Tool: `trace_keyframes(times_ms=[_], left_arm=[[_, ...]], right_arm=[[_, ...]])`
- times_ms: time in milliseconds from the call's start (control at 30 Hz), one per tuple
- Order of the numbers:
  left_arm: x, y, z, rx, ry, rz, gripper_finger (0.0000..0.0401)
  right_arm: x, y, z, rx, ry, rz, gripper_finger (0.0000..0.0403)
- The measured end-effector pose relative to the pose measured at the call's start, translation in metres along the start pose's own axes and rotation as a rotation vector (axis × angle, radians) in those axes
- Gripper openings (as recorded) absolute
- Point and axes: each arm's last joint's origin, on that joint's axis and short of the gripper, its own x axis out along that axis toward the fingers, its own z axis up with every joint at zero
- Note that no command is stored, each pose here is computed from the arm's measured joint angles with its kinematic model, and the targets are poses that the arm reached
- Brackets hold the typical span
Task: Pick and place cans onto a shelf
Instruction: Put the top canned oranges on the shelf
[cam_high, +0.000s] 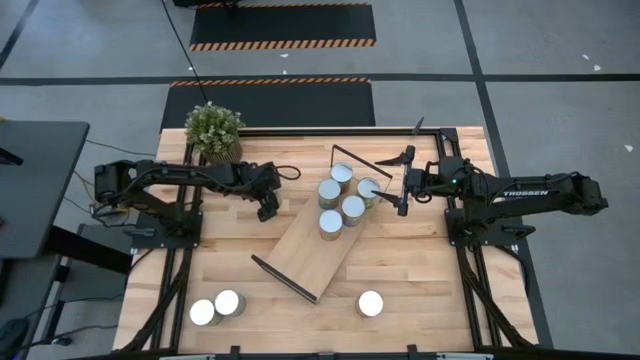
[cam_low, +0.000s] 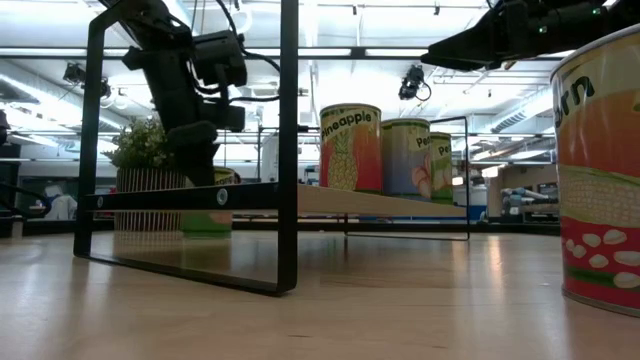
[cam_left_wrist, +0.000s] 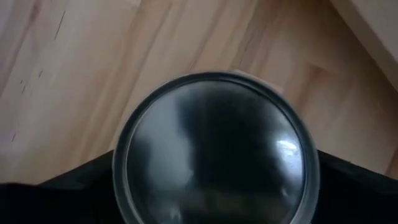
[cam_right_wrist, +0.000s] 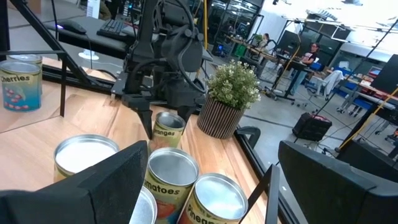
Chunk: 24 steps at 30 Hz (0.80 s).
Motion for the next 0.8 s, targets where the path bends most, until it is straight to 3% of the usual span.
trace_keyframes(times_ms=[367, 667, 800], left_arm=[[-0.005, 0.001, 0.003, 0.024, 0.021, -0.013, 0.0323], [-0.069, 0.0, 0.064, 0.022, -0.132, -0.066, 0.033], [-0.085, -0.017, 0.074, -0.016, -0.189, -0.136, 0.0331]], right_arm=[[0.0, 0.0, 0.0, 0.0, 0.002, 0.001, 0.0368], [0.0, 0.0, -0.001, 0.0, 0.009, -0.008, 0.0368], [0.0, 0.0, -0.001, 0.0, 0.014, -0.02, 0.0368]])
